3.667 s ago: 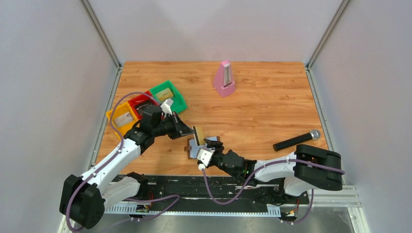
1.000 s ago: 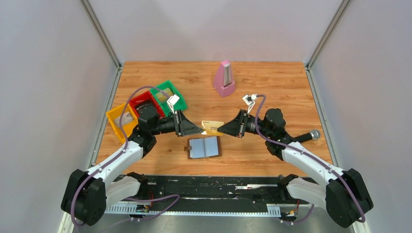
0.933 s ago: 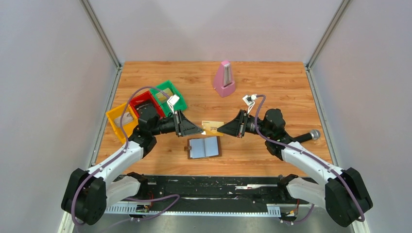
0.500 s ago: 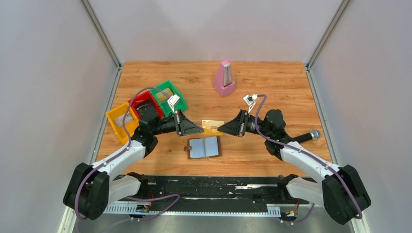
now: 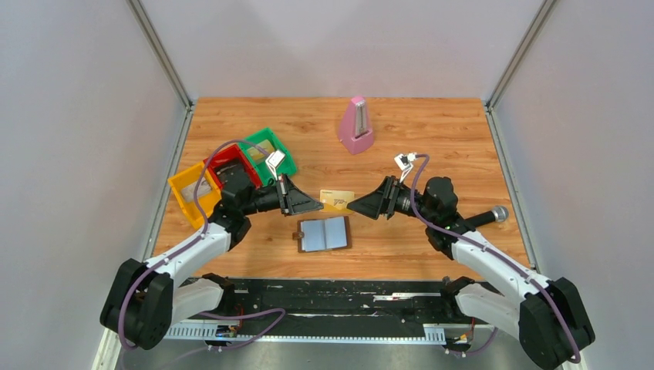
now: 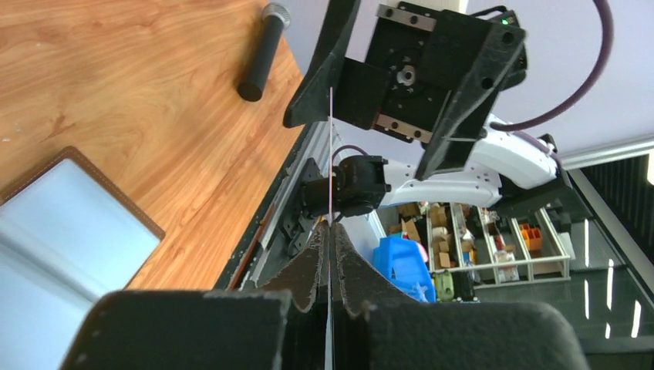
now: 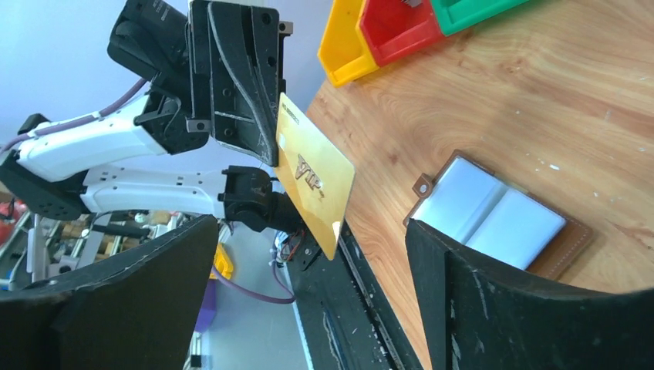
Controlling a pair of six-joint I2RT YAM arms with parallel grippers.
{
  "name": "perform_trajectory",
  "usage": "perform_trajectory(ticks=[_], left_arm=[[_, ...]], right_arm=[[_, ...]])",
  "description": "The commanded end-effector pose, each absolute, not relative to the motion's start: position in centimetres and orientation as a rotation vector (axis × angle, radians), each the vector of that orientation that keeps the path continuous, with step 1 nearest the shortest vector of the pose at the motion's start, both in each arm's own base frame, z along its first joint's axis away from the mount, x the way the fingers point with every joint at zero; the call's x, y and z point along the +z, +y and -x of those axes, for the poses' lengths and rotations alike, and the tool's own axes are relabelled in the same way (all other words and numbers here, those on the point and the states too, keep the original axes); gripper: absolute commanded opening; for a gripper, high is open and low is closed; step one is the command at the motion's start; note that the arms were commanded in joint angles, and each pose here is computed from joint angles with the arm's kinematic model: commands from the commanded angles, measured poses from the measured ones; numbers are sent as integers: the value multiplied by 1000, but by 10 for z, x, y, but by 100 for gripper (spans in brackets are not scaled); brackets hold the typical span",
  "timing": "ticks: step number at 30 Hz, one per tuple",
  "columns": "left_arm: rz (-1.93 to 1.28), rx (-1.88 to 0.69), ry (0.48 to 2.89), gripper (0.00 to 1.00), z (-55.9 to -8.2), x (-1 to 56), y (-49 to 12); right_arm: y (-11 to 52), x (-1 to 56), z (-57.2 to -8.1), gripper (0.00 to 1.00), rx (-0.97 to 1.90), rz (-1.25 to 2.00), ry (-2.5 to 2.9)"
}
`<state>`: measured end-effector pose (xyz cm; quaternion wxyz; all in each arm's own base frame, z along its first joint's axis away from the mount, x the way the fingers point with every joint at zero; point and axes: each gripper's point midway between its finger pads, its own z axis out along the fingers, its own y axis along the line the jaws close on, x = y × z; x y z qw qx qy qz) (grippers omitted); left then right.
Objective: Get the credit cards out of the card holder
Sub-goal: Place the credit card in the storage box.
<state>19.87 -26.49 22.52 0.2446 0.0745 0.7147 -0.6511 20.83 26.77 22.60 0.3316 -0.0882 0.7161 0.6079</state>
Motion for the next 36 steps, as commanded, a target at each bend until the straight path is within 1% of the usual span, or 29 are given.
perform_trajectory(ticks=[1, 4, 10, 11, 14, 17, 18, 21, 28, 36], left_arm=[[-192, -1696, 1919, 0, -210, 235, -263], [-127, -1617, 1927, 0, -223, 236, -256], [22, -1361, 1973, 0, -263, 235, -223], [77, -1284, 1998, 0, -274, 233, -211], [193, -1159, 2043, 0, -297, 221, -185], [323, -1025, 2026, 0, -326, 218, -149], [365, -991, 2055, 0, -332, 209, -142], [437, -865, 2031, 0, -360, 213, -112], [524, -689, 2058, 0, -410, 199, -83], [618, -618, 2084, 0, -443, 170, -68]], right_arm=[[258, 229, -220, 100, 1445, 232, 1861], [254, 224, -224, 100, 1385, 231, 1890], [252, 216, -222, 100, 1348, 250, 1930], [251, 215, -222, 100, 1346, 250, 1934], [251, 213, -221, 100, 1335, 266, 1940], [250, 213, -220, 100, 1322, 283, 1940], [249, 214, -220, 100, 1321, 286, 1938], [250, 218, -217, 100, 1333, 304, 1927], [250, 214, -211, 100, 1354, 315, 1939], [249, 219, -209, 100, 1352, 314, 1923]])
